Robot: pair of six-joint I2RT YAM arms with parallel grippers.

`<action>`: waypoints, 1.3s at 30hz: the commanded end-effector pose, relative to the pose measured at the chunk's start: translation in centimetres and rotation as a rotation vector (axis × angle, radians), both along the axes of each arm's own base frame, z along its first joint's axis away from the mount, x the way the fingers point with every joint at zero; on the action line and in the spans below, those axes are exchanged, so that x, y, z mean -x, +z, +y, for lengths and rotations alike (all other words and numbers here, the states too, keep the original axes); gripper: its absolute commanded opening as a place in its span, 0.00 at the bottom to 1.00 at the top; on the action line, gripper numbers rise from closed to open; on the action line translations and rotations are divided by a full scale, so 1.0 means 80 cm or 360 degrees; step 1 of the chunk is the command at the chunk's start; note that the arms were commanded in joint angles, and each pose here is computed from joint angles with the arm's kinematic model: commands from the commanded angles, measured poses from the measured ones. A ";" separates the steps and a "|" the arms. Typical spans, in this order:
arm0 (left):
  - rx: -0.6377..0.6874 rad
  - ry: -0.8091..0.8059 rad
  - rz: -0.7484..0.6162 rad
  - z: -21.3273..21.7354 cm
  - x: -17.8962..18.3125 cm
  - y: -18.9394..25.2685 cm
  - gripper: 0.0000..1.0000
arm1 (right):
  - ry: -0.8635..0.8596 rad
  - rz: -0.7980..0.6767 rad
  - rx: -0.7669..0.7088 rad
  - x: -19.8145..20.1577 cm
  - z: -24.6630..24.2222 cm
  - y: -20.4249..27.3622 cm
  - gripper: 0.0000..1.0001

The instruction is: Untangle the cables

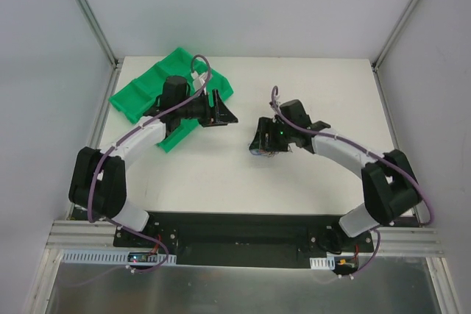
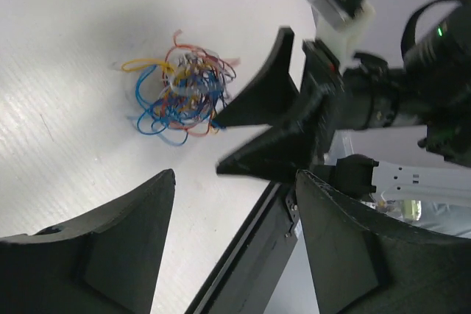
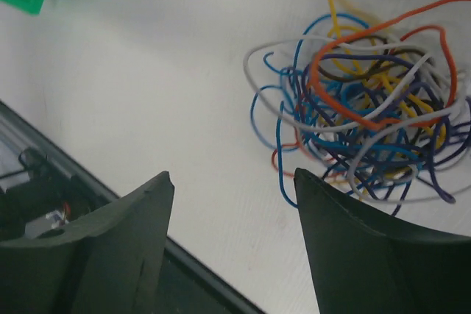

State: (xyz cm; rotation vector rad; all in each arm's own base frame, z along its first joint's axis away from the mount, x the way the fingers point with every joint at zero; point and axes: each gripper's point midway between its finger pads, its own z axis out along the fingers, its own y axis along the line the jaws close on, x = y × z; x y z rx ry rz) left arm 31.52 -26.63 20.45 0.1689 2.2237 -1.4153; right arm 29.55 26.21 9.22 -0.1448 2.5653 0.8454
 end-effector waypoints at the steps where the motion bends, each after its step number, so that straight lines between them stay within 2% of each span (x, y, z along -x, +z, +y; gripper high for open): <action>1: 0.0073 -0.0100 0.0049 -0.013 0.004 0.015 0.65 | 0.0148 -0.0100 -0.0215 0.062 0.008 0.055 0.73; 4: 0.0084 -0.0160 0.0119 -0.021 0.009 0.006 0.65 | 0.0047 -0.0262 -0.0130 0.068 -0.029 0.060 0.88; 6: 0.0081 -0.0193 0.0151 -0.029 0.014 0.001 0.65 | -0.0092 -0.0328 -0.0053 0.055 -0.057 0.058 0.93; 8: 0.0068 -0.0235 0.0152 -0.039 0.023 -0.003 0.65 | -0.0180 -0.0359 -0.0032 0.040 -0.071 0.057 0.93; 12: 0.0003 -0.0301 0.0158 -0.056 0.038 -0.018 0.66 | -0.0114 -0.0359 -0.0021 0.027 -0.061 0.056 0.83; 16: -0.0045 -0.0423 0.0234 -0.081 0.059 -0.039 0.62 | -0.0074 -0.0310 -0.0047 0.027 -0.052 0.046 0.68; 20: -0.0081 -0.0458 0.0250 -0.094 0.064 -0.053 0.51 | -0.0152 -0.0359 -0.0009 0.022 -0.060 0.039 0.66; 24: -0.0232 -0.0387 0.0106 -0.084 0.049 -0.058 0.54 | -0.0256 -0.0428 -0.0021 0.019 -0.070 0.041 0.66; 27: -0.0462 -0.0389 -0.0095 -0.076 0.037 -0.071 0.63 | -0.0283 -0.0381 -0.0041 0.020 -0.069 0.037 0.67; 29: -0.0619 -0.0428 -0.0256 -0.073 0.032 -0.082 0.66 | -0.0253 -0.0357 -0.0081 0.023 -0.062 0.038 0.67; 36: -0.0944 -0.0471 -0.0520 -0.062 0.003 -0.125 0.63 | -0.0174 -0.0322 -0.0231 0.037 -0.053 0.045 0.69; 39: -0.1035 -0.0532 -0.0739 -0.066 -0.006 -0.130 0.62 | -0.0184 -0.0345 -0.0250 0.043 -0.060 0.047 0.70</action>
